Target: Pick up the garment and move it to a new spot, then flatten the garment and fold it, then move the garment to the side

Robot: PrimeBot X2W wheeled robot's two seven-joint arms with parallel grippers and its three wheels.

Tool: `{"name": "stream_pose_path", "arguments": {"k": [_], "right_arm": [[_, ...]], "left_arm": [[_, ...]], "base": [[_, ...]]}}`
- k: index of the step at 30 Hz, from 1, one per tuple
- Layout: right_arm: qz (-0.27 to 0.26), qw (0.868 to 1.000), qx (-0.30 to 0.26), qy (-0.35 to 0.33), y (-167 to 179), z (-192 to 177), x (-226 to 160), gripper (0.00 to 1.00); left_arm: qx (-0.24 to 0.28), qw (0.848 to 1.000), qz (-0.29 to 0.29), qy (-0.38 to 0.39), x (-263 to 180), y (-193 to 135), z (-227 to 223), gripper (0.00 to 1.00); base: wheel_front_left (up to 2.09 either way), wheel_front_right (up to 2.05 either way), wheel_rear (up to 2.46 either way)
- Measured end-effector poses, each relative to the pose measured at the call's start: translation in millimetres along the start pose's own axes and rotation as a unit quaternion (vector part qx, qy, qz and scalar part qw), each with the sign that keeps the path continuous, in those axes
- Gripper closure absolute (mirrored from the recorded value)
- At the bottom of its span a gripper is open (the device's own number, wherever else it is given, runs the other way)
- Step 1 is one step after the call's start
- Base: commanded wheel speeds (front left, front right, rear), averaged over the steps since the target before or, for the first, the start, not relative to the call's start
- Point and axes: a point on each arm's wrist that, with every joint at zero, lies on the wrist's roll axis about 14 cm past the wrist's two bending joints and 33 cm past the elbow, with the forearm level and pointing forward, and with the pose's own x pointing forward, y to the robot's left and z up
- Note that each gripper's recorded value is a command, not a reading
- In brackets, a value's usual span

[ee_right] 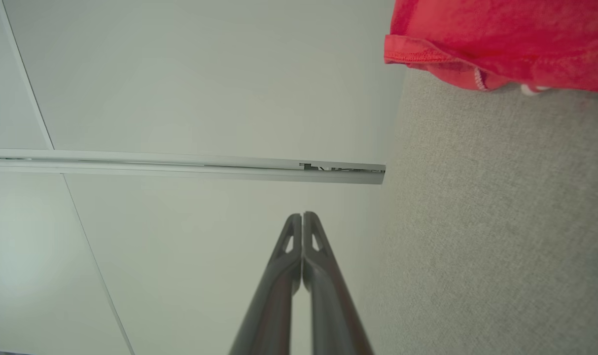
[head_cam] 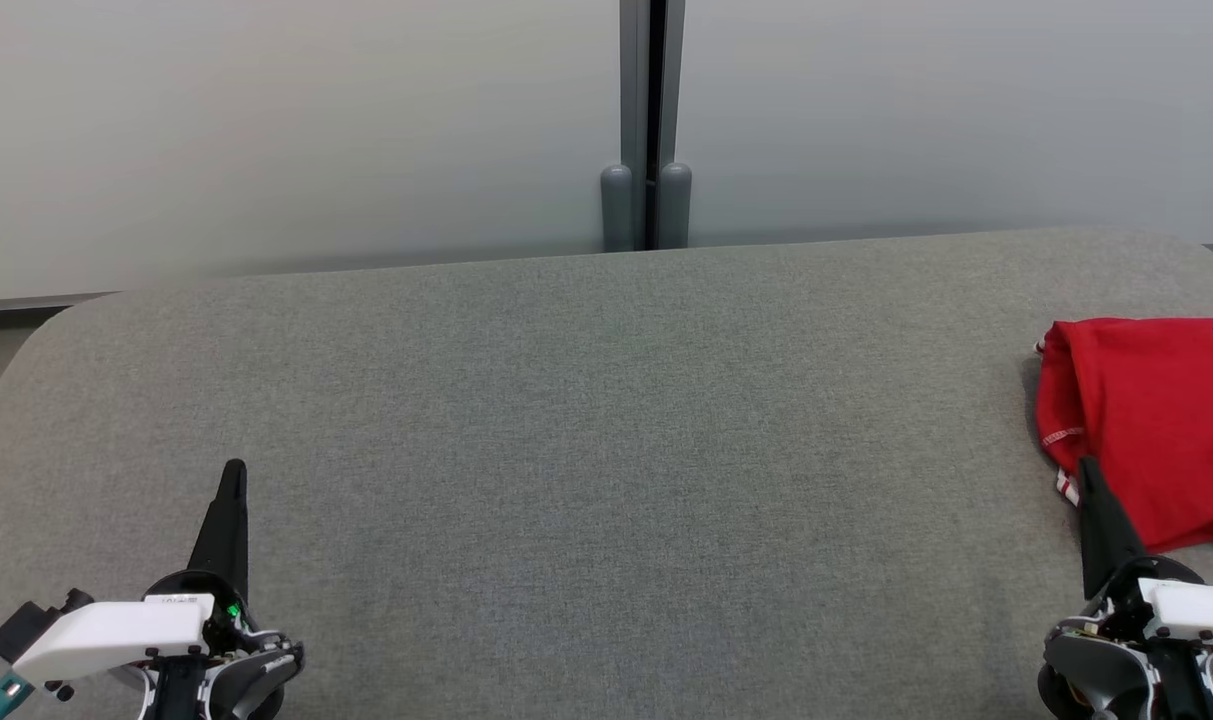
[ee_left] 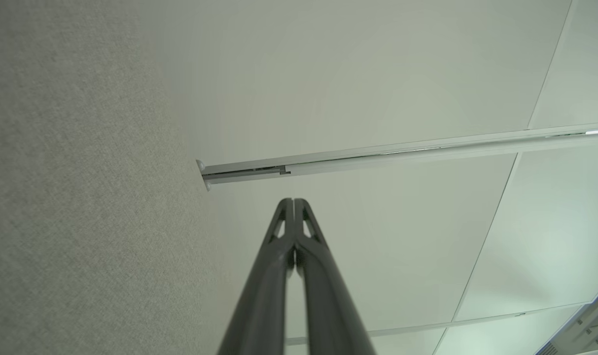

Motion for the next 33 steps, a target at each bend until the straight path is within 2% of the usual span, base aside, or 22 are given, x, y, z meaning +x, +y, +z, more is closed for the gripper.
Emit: {"name": "stream_pose_path", "arguments": {"k": [7, 33], "right_arm": [[0.001, 1.0, 0.023, -0.004, 0.4, 1.3, 2.0, 1.0], [0.001, 1.0, 0.025, -0.004, 0.4, 1.6, 1.9, 1.0]], "left_arm": [[-0.023, 1.0, -0.008, -0.001, 2.5, -2.9, 0.3, 1.0], [-0.024, 1.0, -0.009, -0.003, 2.8, -3.5, 0.8, 1.0]], "base": [[0.0, 0.0, 0.0], [0.0, 0.0, 0.0]]}}
